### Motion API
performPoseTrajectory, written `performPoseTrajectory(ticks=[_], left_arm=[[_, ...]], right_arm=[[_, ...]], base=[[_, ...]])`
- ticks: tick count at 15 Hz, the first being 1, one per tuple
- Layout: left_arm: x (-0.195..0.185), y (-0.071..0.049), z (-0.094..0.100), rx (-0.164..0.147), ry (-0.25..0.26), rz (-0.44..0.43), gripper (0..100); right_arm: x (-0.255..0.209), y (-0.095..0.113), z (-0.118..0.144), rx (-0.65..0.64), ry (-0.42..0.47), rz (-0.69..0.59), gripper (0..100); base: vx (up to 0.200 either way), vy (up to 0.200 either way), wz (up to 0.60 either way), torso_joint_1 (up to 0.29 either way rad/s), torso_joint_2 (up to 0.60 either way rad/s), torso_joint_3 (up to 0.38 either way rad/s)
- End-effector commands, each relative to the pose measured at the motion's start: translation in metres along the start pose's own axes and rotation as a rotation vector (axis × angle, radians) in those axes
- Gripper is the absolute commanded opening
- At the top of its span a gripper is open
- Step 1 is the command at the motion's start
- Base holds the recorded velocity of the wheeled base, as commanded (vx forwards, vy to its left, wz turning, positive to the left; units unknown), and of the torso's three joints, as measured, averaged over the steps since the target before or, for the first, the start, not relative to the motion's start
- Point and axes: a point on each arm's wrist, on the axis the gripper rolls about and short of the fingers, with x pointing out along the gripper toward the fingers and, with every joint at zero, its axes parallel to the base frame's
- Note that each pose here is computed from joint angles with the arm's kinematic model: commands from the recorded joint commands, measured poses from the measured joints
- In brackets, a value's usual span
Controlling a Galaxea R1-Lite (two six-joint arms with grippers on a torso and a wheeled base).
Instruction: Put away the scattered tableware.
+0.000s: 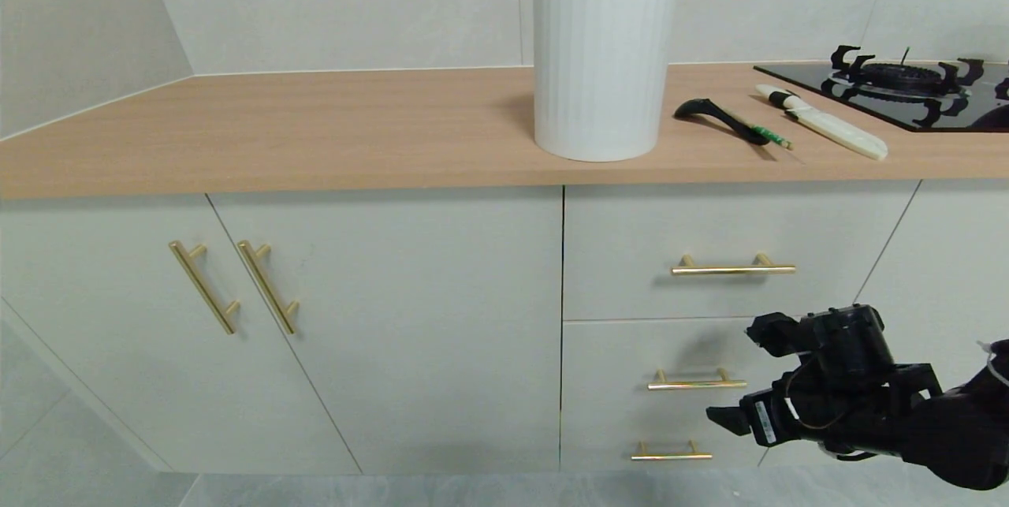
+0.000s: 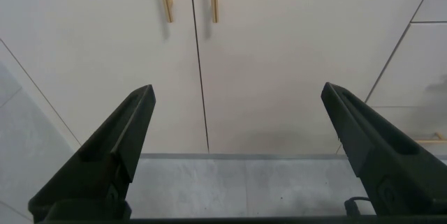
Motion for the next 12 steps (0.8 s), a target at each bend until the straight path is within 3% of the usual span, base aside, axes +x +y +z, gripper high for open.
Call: performPoseTrajectory(ticks=[1, 4, 12], left_arm=[[0.000, 0.000, 0.000, 0.000, 0.001, 0.000, 100], [0.000, 0.000, 0.000, 0.000, 0.001, 0.000, 100], [0.000, 0.000, 0.000, 0.000, 0.001, 0.000, 100]], right_arm=[[0.017, 0.000, -0.009, 0.019, 0.025, -0.025, 100], [0.033, 0.000, -0.007, 0.092, -0.055, -0.046, 100], [0.063, 0.006, -0.013, 0.099, -0.156, -0.121, 100]], base=[[0.000, 0.000, 0.00, 0.000, 0.00, 0.000], [0.000, 0.000, 0.00, 0.000, 0.00, 0.000], [0.000, 0.000, 0.00, 0.000, 0.00, 0.000]])
